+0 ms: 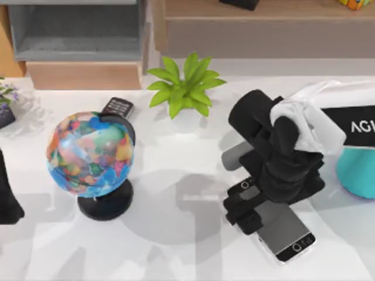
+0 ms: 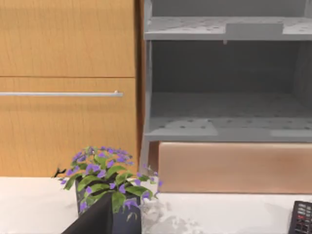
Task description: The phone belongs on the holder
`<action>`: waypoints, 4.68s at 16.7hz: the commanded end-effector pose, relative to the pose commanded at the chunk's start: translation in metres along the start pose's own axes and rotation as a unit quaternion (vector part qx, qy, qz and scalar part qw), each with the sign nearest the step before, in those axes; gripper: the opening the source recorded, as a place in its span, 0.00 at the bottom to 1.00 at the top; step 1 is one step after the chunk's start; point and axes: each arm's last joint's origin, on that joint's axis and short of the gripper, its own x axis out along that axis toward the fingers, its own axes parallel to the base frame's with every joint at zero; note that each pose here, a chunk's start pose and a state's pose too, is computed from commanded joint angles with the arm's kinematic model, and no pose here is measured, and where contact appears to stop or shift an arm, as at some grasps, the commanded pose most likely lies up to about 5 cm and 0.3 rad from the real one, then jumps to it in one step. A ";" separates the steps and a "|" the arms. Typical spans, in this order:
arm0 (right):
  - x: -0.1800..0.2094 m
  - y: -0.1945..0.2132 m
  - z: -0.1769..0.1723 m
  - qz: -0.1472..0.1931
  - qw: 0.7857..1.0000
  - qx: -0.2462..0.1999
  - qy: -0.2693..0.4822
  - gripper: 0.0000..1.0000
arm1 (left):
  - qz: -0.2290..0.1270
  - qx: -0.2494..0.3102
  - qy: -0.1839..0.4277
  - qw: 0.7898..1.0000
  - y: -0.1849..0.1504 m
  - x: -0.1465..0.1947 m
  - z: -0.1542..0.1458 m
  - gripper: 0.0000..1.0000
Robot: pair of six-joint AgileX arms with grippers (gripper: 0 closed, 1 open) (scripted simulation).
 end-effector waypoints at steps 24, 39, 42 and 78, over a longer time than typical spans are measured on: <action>-0.149 -0.039 0.003 0.062 0.957 0.025 -0.281 0.00 | 0.000 0.000 0.000 1.000 0.000 0.000 0.000 1.00; -0.224 -0.178 -0.147 -0.075 0.794 0.090 -0.596 0.00 | 0.000 0.000 0.000 1.000 0.000 0.000 0.000 1.00; -0.205 -0.198 -0.177 -0.121 0.790 0.120 -0.589 0.00 | 0.000 0.000 0.000 1.000 0.000 0.000 0.000 1.00; -0.097 -0.249 -0.204 -0.154 0.815 0.236 -0.507 0.00 | 0.000 0.000 0.000 1.000 0.000 0.000 0.000 1.00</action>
